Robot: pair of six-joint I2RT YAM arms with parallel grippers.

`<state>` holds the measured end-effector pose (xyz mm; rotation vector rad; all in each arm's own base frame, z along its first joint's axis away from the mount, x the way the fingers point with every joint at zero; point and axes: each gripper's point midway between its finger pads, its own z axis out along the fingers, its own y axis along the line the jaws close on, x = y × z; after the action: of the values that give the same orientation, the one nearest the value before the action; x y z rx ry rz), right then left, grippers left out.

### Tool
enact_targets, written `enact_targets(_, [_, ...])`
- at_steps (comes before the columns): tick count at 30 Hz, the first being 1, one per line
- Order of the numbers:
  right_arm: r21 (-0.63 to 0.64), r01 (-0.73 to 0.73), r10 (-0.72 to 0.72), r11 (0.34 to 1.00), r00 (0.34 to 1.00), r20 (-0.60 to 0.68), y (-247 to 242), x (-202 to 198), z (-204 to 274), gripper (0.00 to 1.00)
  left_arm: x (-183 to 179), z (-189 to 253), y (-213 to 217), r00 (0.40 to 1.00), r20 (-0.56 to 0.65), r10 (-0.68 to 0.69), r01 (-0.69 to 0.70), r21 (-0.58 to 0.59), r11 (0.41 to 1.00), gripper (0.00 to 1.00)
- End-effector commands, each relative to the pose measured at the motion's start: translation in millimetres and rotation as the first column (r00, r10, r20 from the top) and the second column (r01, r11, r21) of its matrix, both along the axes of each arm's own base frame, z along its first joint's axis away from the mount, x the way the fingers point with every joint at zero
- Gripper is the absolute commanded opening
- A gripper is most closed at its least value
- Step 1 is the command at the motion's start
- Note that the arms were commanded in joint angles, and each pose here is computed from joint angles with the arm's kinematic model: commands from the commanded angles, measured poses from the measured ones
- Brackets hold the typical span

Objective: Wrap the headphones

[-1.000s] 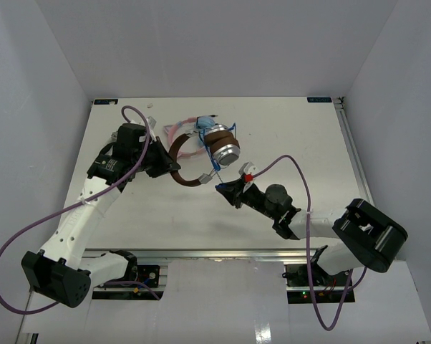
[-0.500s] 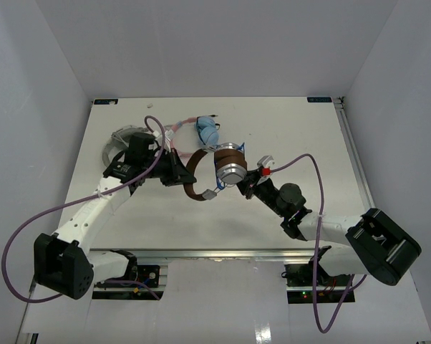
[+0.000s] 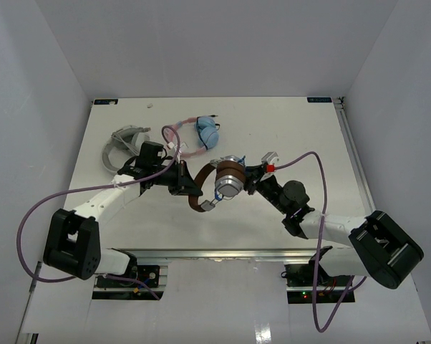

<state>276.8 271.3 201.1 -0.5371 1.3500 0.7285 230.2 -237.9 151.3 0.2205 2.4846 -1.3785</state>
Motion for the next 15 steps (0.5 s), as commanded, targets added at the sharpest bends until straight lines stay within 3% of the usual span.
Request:
enact_targets(1, [0.009, -0.064, 0.062, 0.998, 0.991, 0.116, -1.9, -10.5, 29.0, 0.09, -16.7, 19.0, -12.7, 0.979, 0.093, -0.180, 0.191, -0.129, 0.973, 0.00])
enact_targets(15, [-0.029, 0.008, 0.000, 1.000, 0.965, 0.263, -15.6, -9.2, 53.8, 0.10, -13.8, 7.6, -18.5, 0.956, 0.154, -0.250, 0.263, -0.071, 0.962, 0.00])
